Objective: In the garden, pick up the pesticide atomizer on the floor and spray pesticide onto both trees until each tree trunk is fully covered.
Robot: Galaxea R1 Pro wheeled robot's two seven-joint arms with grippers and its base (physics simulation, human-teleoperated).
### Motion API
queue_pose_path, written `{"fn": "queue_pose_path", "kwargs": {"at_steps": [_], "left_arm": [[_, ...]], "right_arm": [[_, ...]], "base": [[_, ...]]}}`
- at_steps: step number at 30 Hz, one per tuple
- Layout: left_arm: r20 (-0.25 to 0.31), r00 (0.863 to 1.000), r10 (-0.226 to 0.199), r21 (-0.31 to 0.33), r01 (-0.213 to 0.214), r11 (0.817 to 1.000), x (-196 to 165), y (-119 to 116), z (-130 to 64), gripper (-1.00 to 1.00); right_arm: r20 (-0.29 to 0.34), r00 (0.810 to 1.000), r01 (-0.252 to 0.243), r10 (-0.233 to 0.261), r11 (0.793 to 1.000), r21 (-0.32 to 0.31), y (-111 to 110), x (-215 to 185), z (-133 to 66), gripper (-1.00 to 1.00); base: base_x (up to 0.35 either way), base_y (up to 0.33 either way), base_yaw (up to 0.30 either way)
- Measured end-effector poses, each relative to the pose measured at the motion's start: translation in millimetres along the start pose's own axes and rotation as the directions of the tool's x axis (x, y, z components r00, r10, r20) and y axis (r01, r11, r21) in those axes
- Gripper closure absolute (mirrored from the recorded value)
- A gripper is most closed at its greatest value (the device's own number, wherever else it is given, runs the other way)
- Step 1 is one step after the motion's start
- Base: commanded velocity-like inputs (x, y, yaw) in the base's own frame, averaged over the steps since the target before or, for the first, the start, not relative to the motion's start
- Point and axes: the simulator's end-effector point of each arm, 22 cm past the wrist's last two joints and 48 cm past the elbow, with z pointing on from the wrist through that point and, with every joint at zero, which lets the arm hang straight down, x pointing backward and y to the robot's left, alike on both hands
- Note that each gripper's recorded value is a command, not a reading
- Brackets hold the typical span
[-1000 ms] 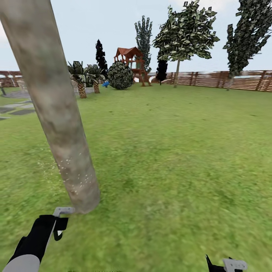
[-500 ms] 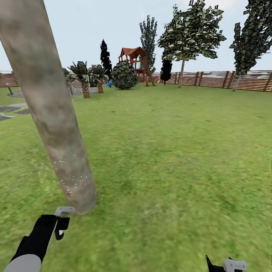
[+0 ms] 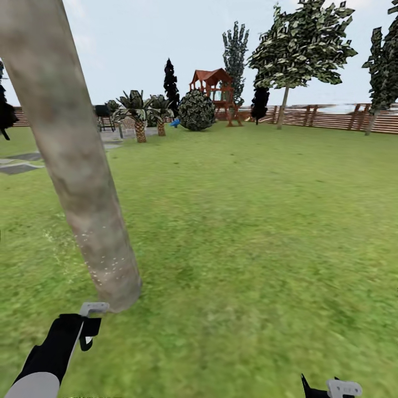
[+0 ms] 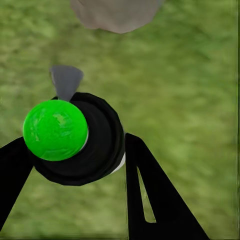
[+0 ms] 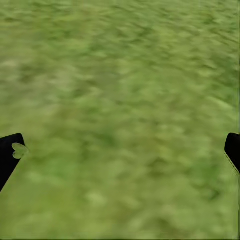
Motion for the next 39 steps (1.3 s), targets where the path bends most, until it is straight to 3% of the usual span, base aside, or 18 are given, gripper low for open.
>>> {"fn": "queue_pose_path", "kwargs": {"at_steps": [9, 15, 24, 39], "left_arm": [[0.008, 1.0, -0.002, -0.002, 0.002, 1.0, -3.2, 1.2, -1.3, 1.0], [0.007, 1.0, -0.007, -0.004, 0.007, 1.0, -2.6, 3.3, -1.3, 1.0], [0.007, 1.0, -0.012, -0.006, 0.012, 1.0, -2.3, 5.5, -1.2, 1.0], [0.008, 1.0, -0.014, -0.007, 0.014, 1.0, -2.6, 6.2, -1.4, 1.0]], "right_arm": [[0.0, 1.0, 0.0, 0.0, 1.0, 0.001, -0.4, -0.1, 0.0, -1.0], [0.0, 1.0, 0.001, -0.001, 1.0, 0.0, -0.1, -0.3, 0.2, -1.0], [0.0, 1.0, 0.001, -0.001, 1.0, 0.0, 0.1, 0.0, 0.0, -1.0], [0.0, 1.0, 0.001, -0.001, 1.0, 0.001, -1.1, -0.3, 0.1, -1.0]], "base": [[0.001, -0.274, 0.012], [0.034, -0.275, 0.23], [0.198, -0.223, 0.262], [0.182, -0.21, 0.02]]}}
